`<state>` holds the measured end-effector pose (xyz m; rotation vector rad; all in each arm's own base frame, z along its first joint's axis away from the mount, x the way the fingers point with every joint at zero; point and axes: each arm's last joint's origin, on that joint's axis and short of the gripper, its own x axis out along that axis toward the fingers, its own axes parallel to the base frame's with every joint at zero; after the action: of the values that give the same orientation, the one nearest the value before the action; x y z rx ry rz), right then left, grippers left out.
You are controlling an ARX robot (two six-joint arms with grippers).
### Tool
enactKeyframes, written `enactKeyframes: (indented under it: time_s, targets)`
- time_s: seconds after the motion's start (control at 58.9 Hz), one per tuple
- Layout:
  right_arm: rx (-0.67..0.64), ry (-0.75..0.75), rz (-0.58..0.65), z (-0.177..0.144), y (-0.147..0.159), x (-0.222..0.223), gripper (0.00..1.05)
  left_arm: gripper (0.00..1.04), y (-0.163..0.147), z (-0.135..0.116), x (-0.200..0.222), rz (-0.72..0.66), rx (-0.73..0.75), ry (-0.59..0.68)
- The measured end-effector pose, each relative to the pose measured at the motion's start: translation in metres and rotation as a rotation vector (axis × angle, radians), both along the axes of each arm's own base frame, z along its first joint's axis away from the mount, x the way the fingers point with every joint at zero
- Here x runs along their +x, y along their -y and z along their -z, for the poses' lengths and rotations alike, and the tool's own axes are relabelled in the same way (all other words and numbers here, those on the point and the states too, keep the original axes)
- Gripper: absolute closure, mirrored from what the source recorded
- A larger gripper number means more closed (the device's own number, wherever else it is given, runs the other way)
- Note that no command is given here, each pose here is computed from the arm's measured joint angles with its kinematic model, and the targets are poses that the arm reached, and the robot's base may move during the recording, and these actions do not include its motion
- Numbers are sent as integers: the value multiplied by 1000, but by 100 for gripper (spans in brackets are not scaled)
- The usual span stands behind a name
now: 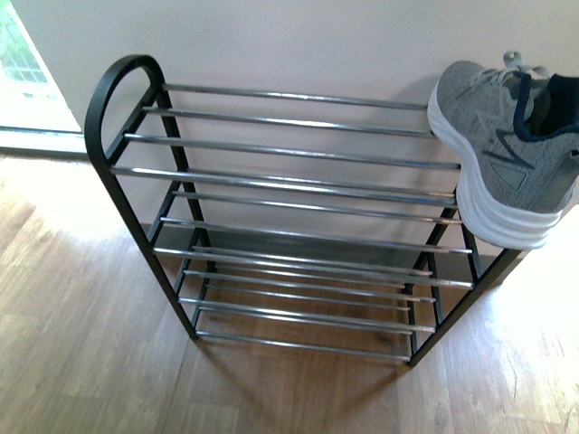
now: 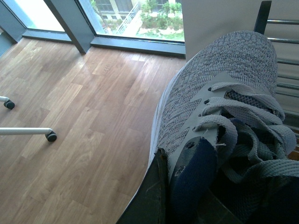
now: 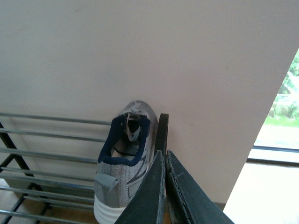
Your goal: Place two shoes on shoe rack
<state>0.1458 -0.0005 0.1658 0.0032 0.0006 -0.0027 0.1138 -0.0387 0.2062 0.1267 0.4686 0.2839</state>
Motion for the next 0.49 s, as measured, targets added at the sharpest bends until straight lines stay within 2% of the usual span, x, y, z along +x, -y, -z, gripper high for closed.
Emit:
enactKeyframes:
  time_s: [0.492]
  targets:
    - [0, 16, 1, -6, 0, -18, 103, 104, 0, 0, 0, 0, 0, 0]
